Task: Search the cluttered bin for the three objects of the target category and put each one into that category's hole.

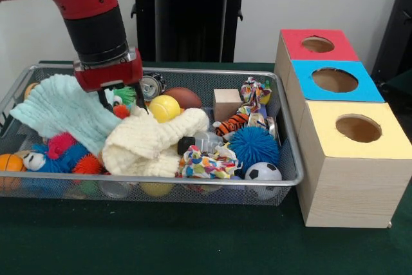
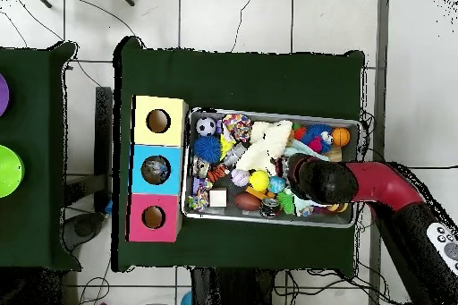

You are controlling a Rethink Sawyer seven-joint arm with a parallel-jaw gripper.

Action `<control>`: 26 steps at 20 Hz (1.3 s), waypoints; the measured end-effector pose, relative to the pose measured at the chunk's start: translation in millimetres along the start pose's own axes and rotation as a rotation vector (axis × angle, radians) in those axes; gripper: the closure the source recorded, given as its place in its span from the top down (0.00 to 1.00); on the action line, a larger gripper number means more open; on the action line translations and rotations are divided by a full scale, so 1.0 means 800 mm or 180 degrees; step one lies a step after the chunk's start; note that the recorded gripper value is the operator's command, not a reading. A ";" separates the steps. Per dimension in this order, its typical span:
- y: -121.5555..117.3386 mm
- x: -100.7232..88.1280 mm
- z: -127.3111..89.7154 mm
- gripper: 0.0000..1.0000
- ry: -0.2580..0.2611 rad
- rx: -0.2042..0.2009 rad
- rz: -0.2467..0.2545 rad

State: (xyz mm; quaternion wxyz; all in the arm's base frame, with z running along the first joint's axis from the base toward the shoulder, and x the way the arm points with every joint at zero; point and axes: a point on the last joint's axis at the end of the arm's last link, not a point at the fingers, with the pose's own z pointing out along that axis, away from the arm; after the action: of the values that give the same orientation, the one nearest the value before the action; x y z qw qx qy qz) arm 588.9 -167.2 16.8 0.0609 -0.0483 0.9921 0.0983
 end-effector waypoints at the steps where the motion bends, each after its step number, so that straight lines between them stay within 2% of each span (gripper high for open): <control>1: 0.003 -0.002 0.002 1.00 -0.0030 0.0004 -0.0012; 10: 0.038 -0.044 0.031 1.00 -0.0487 0.0080 -0.0162; 13: 0.045 -0.044 0.036 1.00 -0.0486 0.0092 -0.0207; 15: 0.052 -0.039 0.044 1.00 -0.0442 0.0171 -0.0349; 19: 0.059 -0.038 0.050 1.00 -0.0420 0.0208 -0.0454; 26: 0.051 -0.042 0.052 1.00 -0.0441 0.0198 -0.0382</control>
State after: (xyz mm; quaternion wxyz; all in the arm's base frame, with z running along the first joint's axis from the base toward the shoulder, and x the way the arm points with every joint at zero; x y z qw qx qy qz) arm 622.0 -116.5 -11.3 0.1367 -0.0988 0.9834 0.0667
